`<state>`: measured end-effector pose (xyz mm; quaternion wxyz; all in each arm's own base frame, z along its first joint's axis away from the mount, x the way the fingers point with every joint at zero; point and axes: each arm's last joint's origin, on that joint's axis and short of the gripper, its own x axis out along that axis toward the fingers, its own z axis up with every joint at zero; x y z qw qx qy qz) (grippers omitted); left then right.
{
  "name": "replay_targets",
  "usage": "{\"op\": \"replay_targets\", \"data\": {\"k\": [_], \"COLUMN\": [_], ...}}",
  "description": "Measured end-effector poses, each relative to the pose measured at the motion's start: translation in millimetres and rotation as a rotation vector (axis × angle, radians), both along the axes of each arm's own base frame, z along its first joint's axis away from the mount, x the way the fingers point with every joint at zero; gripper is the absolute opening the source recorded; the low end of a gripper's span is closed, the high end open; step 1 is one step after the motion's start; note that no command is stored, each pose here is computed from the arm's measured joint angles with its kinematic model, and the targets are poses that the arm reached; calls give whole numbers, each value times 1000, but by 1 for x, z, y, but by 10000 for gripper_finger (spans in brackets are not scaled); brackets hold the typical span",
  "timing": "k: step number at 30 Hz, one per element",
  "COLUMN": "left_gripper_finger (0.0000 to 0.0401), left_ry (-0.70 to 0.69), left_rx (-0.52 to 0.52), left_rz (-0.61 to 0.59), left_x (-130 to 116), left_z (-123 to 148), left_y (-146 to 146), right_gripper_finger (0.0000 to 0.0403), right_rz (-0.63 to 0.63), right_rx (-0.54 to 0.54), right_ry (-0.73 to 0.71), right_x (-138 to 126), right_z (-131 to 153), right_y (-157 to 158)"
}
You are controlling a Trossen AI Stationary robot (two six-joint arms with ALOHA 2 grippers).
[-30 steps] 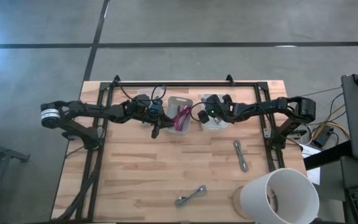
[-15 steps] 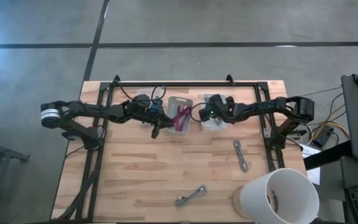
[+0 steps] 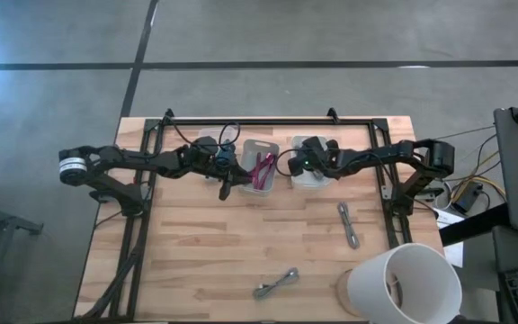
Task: Pick & Place USB Port
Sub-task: Put the top white charger cable into the white bin
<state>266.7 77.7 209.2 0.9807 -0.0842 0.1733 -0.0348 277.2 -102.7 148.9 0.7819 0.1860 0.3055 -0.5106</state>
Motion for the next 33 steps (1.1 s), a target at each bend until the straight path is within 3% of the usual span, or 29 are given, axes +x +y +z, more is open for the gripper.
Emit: {"op": "replay_targets", "data": {"k": [8, 14, 22, 33], "left_gripper_finger": [90, 90, 90, 90], "left_ry": [0, 0, 1, 1], "left_rx": [0, 0, -1, 0], "left_rz": [1, 1, 1, 0], "left_x": [0, 0, 0, 0], "left_z": [0, 0, 0, 0], "left_y": [0, 0, 0, 0], "right_gripper_finger": [87, 82, 93, 99], "right_rz": [118, 240, 180, 24], "right_rx": [-47, 30, 225, 569], "right_ry": [-68, -117, -98, 70], "right_x": [1, -20, -61, -79], "right_z": [36, 71, 84, 53], "right_y": [13, 45, 91, 140]}}
